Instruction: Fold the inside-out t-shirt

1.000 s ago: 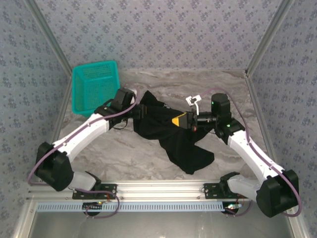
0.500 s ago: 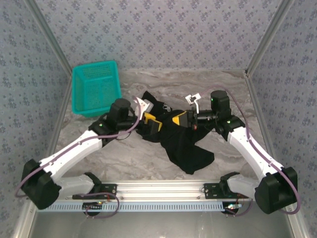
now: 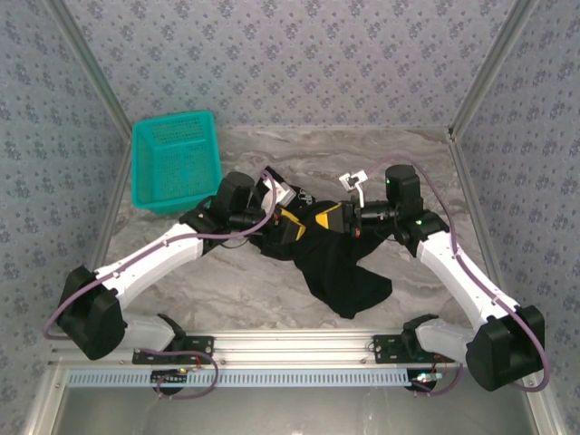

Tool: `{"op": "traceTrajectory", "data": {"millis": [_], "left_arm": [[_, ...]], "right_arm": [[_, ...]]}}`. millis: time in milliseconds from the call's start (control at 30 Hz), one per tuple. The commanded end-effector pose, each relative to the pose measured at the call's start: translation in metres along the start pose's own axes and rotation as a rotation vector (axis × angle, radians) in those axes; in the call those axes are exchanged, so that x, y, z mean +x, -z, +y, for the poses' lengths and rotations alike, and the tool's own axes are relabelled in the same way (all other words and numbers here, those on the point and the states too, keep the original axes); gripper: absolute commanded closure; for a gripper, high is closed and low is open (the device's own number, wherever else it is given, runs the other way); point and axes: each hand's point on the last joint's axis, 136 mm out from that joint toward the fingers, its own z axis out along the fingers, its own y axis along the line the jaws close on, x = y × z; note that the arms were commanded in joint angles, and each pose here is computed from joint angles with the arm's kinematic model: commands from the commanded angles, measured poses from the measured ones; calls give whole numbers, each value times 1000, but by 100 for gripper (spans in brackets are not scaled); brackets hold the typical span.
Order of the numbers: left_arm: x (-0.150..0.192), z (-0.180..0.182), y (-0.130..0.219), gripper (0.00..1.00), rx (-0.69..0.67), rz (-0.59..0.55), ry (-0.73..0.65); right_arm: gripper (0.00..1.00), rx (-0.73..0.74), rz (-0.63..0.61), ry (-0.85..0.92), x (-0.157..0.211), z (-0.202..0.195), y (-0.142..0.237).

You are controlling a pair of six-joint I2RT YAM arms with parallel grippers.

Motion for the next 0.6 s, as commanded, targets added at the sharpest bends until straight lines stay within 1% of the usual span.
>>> {"op": "traceTrajectory", "data": {"millis": [0, 133, 233, 267, 300, 333, 400, 433, 467, 533, 567], "left_arm": [[-17, -15, 5, 80, 42, -28, -55], [-23, -16, 16, 84, 2, -52, -74], [-29, -19, 24, 98, -21, -86, -90], [-32, -21, 26, 100, -20, -95, -92], [-34, -24, 29, 100, -19, -102, -94], [-39, -26, 33, 100, -26, -114, -99], [-55, -24, 44, 100, -92, -171, -93], [-65, -22, 52, 100, -132, -213, -86], [-77, -22, 61, 100, -165, -262, -76], [-98, -27, 77, 100, -198, -343, -56], [-108, -30, 84, 100, -208, -377, -42]], "right_arm": [[100, -5, -13, 46, -11, 8, 4], [100, 38, -5, 35, -9, -1, 4], [100, 60, -3, 21, -11, -6, 4], [100, 81, -6, 14, -13, -10, 4], [100, 114, -9, 7, -15, -14, 5], [99, 164, -9, -5, -18, -21, 6], [91, 323, -13, -44, -28, -43, 13], [89, 437, -25, -82, -37, -59, 20], [85, 565, -27, -134, -43, -78, 29], [77, 750, -20, -145, -65, -97, 41], [73, 838, 15, -138, -66, -105, 44]]}}
